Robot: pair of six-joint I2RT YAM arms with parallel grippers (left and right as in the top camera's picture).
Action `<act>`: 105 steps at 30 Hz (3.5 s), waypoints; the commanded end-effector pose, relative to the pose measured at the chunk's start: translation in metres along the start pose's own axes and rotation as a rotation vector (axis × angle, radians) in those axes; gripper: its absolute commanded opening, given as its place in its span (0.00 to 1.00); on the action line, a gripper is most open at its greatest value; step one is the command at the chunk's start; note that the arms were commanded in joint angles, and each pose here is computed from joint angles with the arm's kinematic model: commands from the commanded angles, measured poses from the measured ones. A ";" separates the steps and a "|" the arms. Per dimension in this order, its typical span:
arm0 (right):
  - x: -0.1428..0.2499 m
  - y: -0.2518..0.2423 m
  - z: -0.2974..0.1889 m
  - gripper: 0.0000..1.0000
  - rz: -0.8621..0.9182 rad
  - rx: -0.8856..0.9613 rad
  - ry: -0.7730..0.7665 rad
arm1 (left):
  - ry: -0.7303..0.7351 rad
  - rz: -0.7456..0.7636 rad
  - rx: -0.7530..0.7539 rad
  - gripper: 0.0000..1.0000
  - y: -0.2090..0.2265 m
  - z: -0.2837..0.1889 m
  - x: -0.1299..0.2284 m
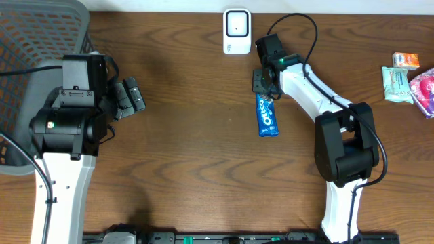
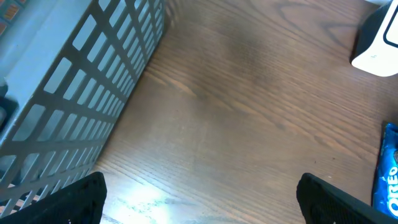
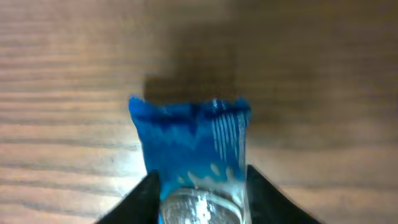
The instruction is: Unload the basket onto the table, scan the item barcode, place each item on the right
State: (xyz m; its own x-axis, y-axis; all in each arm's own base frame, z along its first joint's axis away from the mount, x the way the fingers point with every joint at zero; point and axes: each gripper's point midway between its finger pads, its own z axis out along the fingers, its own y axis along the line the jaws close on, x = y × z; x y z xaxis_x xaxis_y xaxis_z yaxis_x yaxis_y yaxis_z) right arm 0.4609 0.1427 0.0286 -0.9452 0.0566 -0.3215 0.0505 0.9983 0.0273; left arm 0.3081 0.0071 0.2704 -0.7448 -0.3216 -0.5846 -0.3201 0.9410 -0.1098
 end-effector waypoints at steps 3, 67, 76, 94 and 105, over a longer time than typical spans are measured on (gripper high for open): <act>-0.022 0.000 -0.060 0.60 0.010 -0.010 -0.014 | -0.008 0.010 -0.008 0.98 0.002 -0.002 -0.003; 0.082 0.014 0.011 0.01 0.004 -0.318 0.237 | -0.008 0.010 -0.008 0.98 0.002 -0.002 -0.003; 0.035 0.070 -0.040 0.01 0.131 -0.718 0.221 | -0.008 0.010 -0.008 0.98 0.002 -0.002 -0.003; -0.118 0.092 -0.117 0.01 0.223 -0.920 -0.283 | -0.008 0.010 -0.008 0.98 0.002 -0.002 -0.003; -0.163 0.101 -0.124 0.01 0.399 -0.847 -0.528 | -0.008 0.010 -0.008 0.98 0.002 -0.002 -0.003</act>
State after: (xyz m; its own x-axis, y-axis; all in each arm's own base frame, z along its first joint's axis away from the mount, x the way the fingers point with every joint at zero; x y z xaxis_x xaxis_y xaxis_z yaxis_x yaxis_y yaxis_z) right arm 0.5630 0.2413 0.2037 -0.7007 0.4719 -0.5352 -0.2022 0.5880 0.7832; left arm 0.3082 0.0071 0.2705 -0.7446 -0.3216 -0.5849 -0.3201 0.9410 -0.1099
